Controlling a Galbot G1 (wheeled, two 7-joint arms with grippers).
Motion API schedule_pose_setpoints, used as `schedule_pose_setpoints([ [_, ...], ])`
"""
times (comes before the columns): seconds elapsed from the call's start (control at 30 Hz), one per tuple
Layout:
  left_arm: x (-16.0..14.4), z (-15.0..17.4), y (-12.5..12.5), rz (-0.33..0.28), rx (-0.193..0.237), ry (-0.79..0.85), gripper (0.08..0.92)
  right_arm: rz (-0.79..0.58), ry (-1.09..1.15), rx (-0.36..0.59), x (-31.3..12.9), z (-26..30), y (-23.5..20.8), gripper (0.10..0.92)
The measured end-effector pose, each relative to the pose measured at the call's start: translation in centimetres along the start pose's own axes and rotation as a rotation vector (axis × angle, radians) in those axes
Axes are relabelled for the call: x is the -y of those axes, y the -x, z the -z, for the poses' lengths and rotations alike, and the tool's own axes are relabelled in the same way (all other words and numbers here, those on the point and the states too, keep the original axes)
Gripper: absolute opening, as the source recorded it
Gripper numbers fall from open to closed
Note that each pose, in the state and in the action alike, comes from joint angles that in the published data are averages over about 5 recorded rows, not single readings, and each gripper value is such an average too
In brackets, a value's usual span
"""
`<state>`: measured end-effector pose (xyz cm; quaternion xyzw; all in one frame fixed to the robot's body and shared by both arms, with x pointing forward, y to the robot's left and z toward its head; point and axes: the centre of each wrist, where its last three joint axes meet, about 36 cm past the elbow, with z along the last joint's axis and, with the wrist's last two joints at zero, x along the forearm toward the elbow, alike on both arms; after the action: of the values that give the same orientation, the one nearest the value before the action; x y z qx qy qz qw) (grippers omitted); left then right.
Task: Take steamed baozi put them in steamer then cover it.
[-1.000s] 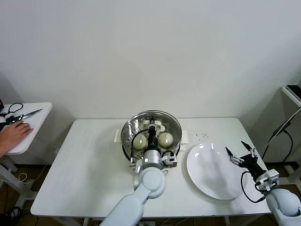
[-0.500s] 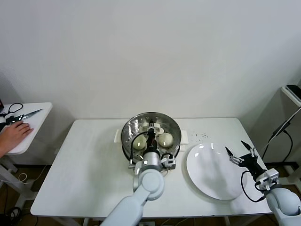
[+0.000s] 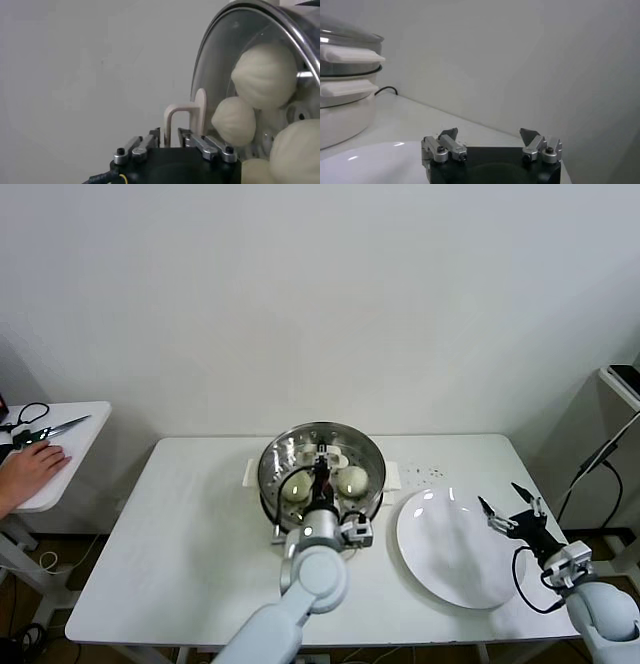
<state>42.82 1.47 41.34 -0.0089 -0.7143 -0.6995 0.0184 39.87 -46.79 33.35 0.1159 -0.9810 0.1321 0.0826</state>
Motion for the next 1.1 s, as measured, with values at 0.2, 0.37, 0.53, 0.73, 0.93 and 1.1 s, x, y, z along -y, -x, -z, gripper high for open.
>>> schedule_pose_setpoints([
  [0.2, -0.9, -0.9, -1.2, 0.001, 0.013, -0.018, 0.49, -0.009, -0.009, -0.029, -0.1, 0.5, 0.1, 0.823],
  [0.37, -1.9, -1.9, -2.6, 0.012, 0.034, -0.039, 0.637, -0.015, -0.015, -0.054, -0.2, 0.8, 0.3, 0.823],
  [0.53, -2.7, -3.4, -4.3, 0.024, 0.05, -0.062, 0.775, -0.025, -0.01, -0.067, -0.5, 1.2, 0.5, 0.823],
  [0.73, -3.9, -5.8, -6.2, 0.038, 0.053, -0.115, 0.822, -0.029, 0.002, -0.072, -0.9, 1.6, 0.3, 0.823],
  [0.93, -5.4, -8.9, -7.2, 0.038, 0.008, -0.238, 0.823, -0.035, 0.011, -0.071, -1.6, 1.8, 0.1, 0.823],
  [1.1, -6.2, -12.7, -7.1, 0.001, -0.093, -0.426, 0.823, -0.036, 0.022, -0.066, -2.1, 2.0, -0.1, 0.823],
])
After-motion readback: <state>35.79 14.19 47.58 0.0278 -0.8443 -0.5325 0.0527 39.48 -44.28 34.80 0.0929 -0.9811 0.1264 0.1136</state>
